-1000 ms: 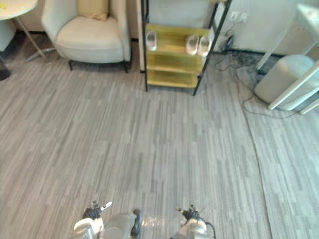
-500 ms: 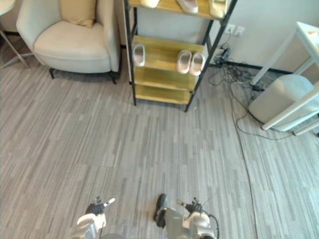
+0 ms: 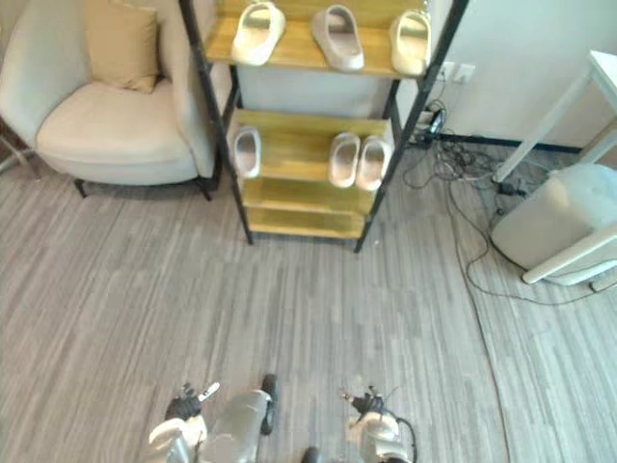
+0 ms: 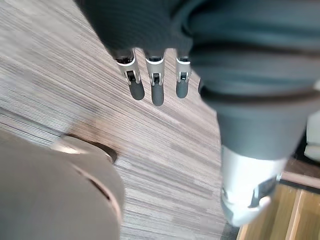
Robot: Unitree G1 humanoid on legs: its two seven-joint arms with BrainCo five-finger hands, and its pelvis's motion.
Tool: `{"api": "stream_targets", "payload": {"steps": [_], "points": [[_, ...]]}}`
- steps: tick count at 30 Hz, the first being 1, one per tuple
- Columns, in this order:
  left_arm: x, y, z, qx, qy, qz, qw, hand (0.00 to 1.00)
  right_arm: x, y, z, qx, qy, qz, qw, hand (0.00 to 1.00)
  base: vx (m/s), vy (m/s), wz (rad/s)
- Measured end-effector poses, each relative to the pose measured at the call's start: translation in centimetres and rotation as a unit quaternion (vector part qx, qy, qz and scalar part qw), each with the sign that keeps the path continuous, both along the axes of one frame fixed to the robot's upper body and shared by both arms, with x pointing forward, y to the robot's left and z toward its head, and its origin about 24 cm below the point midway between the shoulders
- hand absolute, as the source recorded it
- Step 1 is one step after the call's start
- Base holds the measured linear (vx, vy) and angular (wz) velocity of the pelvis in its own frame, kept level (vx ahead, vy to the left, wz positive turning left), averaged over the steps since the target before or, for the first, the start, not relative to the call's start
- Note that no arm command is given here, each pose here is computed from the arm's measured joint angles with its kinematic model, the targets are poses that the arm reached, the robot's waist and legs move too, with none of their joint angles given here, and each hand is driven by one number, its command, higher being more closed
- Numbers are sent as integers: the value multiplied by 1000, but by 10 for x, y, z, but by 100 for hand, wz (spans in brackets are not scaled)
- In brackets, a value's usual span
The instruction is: Organize the slippers on the shoe rack
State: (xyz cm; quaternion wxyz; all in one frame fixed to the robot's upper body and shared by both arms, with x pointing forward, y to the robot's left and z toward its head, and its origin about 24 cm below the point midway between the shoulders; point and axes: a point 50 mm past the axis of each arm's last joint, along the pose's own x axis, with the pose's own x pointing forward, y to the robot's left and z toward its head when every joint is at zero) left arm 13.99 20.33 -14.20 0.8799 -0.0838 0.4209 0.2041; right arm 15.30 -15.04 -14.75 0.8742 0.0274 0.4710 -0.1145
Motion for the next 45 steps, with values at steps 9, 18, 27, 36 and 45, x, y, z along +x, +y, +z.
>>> {"api": "stream_targets", "payload": {"steps": [9,18,27,36,45], "points": [[12,-11,1,-9,-1,-33,999,0,-10,-7,-1,-8,-3,-7,1000,0,449,50,40],[2,-20,-5,-39,12,16,999,0,-5,-11,-1,-12,4,6,1000,0,490,-231,66],[9,-19,0,-22,-1,-22,1000,0,-7,-21,-1,-28,6,-10,1000,0,328,4,-9],[0,-12,-5,-11,22,-33,999,0,-7,-3,-3,-8,10,4,1000,0,161,150,-21],[-9,-5,-8,0,40,-38,998,0,-26,1,-9,0,37,21,999,0,-6,50,-16]]}}
